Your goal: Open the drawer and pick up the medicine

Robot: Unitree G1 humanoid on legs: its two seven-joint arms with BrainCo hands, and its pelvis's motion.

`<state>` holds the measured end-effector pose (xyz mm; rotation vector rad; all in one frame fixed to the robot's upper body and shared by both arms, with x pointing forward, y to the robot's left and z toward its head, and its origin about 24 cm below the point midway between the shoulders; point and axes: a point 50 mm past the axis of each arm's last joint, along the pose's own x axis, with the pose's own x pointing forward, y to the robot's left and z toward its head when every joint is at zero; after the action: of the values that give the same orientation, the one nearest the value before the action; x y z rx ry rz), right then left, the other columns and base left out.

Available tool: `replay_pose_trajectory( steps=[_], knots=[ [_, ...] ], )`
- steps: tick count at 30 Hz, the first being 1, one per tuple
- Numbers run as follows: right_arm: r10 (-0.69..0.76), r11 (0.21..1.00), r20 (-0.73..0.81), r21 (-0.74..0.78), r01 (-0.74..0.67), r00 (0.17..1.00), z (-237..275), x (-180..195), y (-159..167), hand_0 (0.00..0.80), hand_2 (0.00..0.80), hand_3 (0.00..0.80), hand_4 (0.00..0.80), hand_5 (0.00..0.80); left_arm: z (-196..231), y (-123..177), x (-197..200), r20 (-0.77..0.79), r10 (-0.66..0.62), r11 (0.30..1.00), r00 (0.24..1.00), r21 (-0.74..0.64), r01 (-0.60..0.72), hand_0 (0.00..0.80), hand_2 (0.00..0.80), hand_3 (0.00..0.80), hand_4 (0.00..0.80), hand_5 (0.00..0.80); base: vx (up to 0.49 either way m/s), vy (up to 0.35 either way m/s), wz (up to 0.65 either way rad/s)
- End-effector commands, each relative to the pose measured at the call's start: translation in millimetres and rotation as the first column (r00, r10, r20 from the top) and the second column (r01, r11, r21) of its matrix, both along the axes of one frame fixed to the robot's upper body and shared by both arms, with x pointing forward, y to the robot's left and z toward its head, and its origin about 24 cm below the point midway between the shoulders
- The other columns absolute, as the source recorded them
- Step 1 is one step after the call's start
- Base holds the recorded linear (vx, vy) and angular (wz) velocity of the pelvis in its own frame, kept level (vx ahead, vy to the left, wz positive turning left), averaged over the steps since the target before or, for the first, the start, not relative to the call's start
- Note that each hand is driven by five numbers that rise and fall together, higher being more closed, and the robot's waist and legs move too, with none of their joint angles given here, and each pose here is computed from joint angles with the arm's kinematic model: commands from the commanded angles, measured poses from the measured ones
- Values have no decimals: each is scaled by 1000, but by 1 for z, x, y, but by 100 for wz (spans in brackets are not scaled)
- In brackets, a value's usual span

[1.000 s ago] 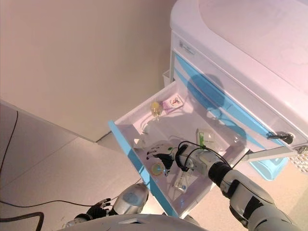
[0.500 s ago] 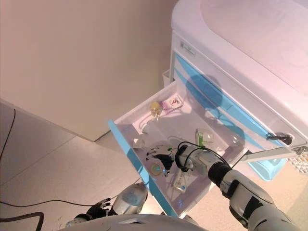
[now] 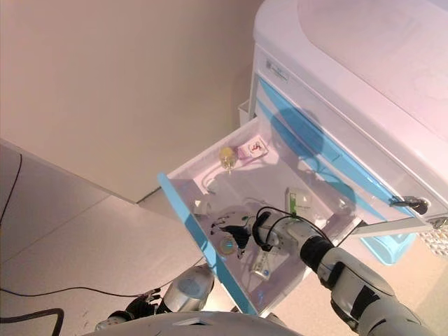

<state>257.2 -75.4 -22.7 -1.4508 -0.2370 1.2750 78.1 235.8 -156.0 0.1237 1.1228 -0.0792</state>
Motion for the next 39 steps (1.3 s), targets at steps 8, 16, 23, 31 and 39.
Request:
replay_pose_trajectory(
  steps=[8,16,23,31,39],
  knots=[
    [92,994,-8,63,-92,996,7,-8,18,725,725,725,725,725,0,5,-4,-28,-39,999,999,36,40,0,0,0,0,0,0,0,0],
    [90,994,-8,64,-89,996,7,-8,17,800,800,800,800,800,-1,5,-5,-31,-40,999,999,36,41,0,0,0,0,0,0,0,0],
    [70,995,10,75,-71,997,7,-7,16,800,800,800,800,800,-1,5,-5,-33,-42,998,999,38,43,0,0,0,0,0,0,0,0],
    [-12,991,62,134,3,998,18,3,11,800,800,800,800,800,-2,4,-7,-44,-44,998,998,44,46,0,0,0,0,0,0,0,0],
    [-100,969,177,241,56,979,55,17,-2,800,800,800,800,800,-3,6,-13,-60,-24,998,998,57,28,0,0,0,0,0,8,-3,-3]
  ],
)
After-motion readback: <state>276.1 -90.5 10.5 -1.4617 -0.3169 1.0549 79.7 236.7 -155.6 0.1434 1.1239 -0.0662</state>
